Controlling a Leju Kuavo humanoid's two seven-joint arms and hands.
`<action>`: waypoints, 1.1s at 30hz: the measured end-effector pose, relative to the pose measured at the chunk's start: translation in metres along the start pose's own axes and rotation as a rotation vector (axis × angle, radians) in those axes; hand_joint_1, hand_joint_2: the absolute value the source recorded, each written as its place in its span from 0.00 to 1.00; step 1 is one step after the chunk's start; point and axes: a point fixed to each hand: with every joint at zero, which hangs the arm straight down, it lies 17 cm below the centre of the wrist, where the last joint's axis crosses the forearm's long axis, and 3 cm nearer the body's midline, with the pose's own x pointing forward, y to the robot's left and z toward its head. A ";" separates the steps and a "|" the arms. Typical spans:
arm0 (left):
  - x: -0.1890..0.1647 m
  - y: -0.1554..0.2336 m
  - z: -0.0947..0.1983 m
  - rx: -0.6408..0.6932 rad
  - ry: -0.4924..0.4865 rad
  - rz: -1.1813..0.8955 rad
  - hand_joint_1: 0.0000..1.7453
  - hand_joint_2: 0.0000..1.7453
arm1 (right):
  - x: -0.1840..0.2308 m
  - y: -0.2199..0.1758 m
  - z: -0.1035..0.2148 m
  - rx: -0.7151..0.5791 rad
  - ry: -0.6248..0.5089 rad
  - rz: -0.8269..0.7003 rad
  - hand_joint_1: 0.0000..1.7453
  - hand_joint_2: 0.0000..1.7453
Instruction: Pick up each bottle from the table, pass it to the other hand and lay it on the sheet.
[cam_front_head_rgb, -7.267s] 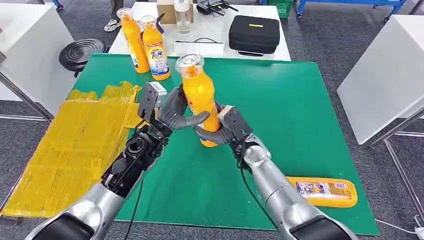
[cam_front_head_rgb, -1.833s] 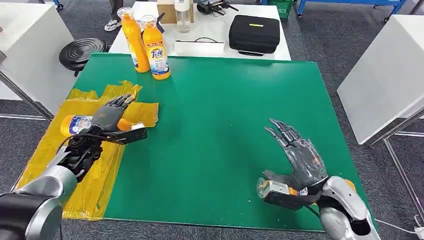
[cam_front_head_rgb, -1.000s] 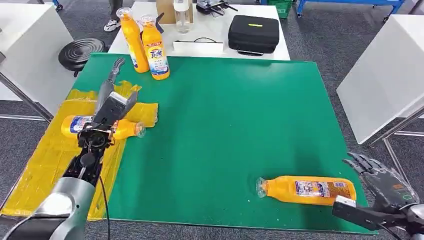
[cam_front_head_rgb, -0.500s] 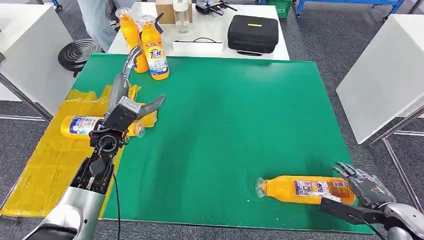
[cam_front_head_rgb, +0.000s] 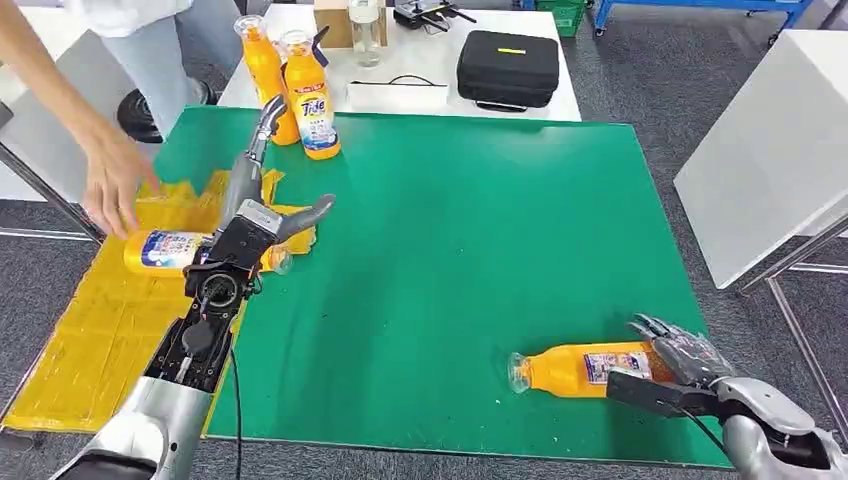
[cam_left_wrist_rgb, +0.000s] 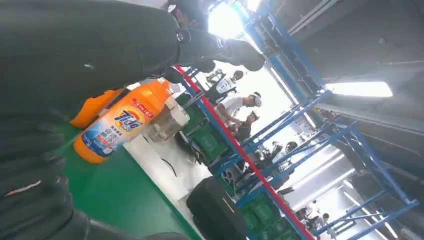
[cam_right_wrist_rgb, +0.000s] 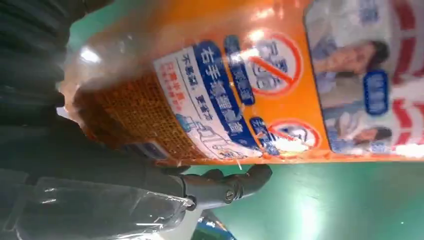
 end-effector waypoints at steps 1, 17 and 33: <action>0.000 0.000 0.000 0.000 0.000 0.000 0.00 1.00 | -0.001 0.000 -0.003 0.005 0.000 -0.001 0.09 1.00; -0.002 -0.002 0.001 -0.002 0.013 0.021 0.00 1.00 | -0.005 -0.001 -0.026 -0.010 0.026 -0.003 1.00 1.00; 0.001 -0.031 0.017 -0.093 0.089 0.326 0.00 1.00 | 0.060 -0.133 -0.048 -0.645 -0.006 -0.385 1.00 1.00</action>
